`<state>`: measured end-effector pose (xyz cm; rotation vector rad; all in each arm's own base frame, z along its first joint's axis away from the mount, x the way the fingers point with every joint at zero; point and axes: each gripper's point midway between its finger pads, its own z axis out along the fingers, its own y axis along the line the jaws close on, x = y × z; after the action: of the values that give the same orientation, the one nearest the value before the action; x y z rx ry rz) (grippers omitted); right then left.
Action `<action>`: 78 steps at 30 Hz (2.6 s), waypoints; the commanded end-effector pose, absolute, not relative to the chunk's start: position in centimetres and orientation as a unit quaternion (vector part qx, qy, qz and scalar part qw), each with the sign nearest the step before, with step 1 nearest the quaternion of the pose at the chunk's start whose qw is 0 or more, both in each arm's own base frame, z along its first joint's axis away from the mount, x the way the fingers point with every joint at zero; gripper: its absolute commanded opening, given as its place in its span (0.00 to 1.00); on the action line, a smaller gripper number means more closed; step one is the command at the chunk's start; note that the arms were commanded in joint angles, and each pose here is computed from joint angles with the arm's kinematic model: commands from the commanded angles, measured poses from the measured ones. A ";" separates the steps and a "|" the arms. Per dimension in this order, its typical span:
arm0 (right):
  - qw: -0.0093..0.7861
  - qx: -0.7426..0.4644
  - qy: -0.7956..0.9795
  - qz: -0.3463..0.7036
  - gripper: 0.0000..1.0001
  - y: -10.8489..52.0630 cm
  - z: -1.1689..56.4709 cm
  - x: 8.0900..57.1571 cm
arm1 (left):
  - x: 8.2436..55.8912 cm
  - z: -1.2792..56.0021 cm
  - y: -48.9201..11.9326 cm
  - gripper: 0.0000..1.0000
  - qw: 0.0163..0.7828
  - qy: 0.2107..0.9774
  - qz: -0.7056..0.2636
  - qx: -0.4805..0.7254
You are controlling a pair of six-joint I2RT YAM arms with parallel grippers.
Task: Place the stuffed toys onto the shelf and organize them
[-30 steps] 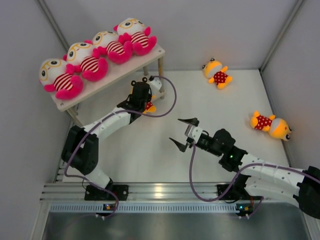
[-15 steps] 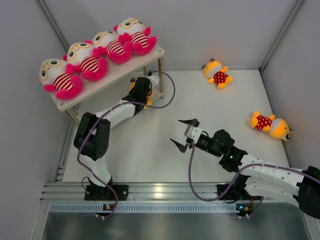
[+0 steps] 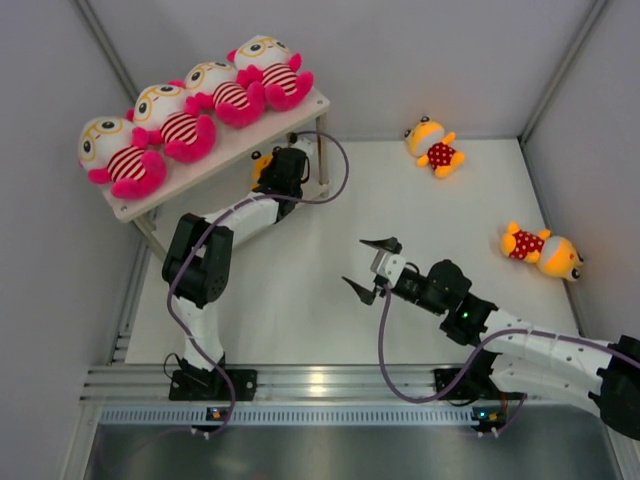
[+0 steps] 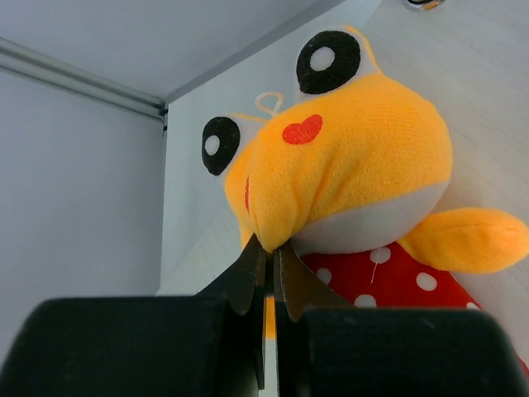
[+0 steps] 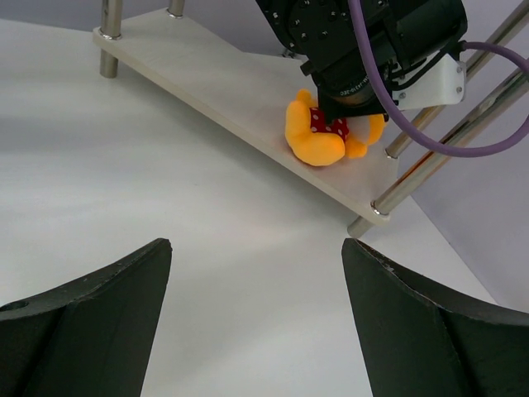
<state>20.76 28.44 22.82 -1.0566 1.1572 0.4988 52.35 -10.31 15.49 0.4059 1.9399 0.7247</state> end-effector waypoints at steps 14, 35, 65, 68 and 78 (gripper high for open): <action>0.692 -0.455 0.513 0.229 0.85 28.0 24.4 20.6 | 52.2 19.8 -10.0 0.50 0.537 0.783 0.293 0.113; 0.650 -0.195 0.720 0.144 0.94 19.9 24.7 26.7 | 45.6 22.7 -15.7 0.52 0.500 0.808 0.212 0.230; 0.349 0.236 0.894 -0.149 0.81 -14.6 7.4 37.1 | 35.5 22.7 -17.1 0.60 0.448 0.828 0.053 0.333; 0.344 0.237 0.896 -0.149 0.74 -14.4 7.1 36.7 | 35.5 22.9 -17.1 0.60 0.449 0.828 0.054 0.333; 0.419 0.127 0.896 -0.071 0.00 -8.9 11.8 37.1 | 35.7 23.8 -16.6 0.60 0.452 0.827 0.066 0.327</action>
<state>35.92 -13.16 7.81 0.5323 2.3415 -0.3453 35.98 -17.17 21.77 0.8491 2.0691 0.1612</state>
